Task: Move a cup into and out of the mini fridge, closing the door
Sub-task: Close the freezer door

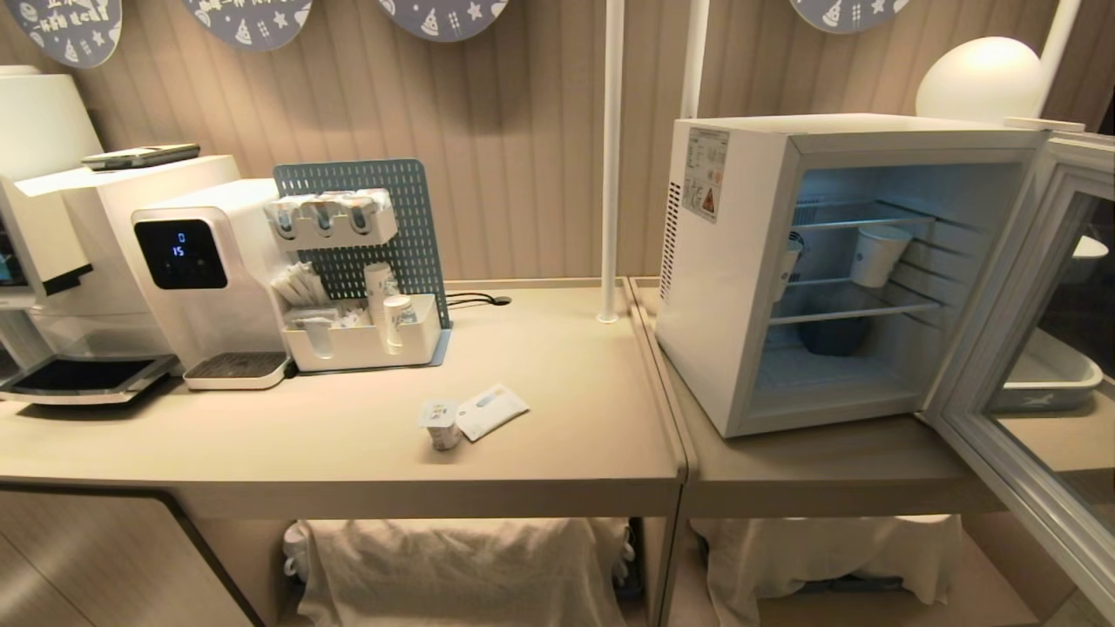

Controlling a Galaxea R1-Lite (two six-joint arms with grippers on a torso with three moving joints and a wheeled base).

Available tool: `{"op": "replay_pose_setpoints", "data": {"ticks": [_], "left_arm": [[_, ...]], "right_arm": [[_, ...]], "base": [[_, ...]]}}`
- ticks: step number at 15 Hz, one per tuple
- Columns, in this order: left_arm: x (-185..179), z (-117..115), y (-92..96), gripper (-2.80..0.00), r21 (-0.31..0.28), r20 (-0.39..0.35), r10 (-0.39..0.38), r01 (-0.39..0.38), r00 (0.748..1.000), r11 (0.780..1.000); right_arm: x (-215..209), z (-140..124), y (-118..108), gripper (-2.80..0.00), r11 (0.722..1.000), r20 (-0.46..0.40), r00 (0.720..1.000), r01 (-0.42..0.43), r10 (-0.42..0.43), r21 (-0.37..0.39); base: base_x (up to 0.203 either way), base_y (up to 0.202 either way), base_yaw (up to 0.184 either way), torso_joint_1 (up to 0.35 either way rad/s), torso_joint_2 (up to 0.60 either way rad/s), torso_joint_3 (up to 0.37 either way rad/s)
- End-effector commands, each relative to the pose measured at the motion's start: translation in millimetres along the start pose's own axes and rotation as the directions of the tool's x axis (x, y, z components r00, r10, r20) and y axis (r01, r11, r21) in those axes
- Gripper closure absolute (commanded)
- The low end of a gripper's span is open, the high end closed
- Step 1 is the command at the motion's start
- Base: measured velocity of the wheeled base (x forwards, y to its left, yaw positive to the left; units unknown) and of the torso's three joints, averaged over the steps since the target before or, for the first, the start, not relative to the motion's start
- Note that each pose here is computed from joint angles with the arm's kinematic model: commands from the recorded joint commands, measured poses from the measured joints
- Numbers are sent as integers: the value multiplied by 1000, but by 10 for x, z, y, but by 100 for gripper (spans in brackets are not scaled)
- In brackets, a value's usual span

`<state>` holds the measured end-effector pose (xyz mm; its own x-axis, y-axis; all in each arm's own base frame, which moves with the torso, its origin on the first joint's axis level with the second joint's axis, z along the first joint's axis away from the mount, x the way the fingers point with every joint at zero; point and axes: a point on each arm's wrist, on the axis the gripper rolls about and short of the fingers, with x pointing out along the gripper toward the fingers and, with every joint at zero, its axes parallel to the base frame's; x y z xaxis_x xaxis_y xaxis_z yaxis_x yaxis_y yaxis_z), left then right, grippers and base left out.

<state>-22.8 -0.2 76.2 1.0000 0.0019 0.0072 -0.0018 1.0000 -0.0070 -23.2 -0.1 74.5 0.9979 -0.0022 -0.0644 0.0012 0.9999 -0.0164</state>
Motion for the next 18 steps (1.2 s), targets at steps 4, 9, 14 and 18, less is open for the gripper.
{"op": "replay_pose_setpoints", "data": {"ticks": [4,9,14,18], "left_arm": [[1,-4,0,0,-1,-1,1,-1,1000,1000],[1,-4,0,0,-1,-1,0,0,1000,1000],[1,-4,0,0,-1,-1,0,0,1000,1000],[1,-4,0,0,-1,-1,0,0,1000,1000]], "right_arm": [[-9,-3,0,0,1000,13,1000,0,0,-1],[-5,1,0,0,1000,29,1000,-1,0,11],[0,9,0,0,1000,48,999,0,0,12],[0,9,0,0,1000,48,999,0,0,12]], "base": [[0,-195,-1,2,0,3],[0,-196,-1,3,3,2],[0,-194,-3,0,3,2],[0,-193,-2,1,4,2]]}}
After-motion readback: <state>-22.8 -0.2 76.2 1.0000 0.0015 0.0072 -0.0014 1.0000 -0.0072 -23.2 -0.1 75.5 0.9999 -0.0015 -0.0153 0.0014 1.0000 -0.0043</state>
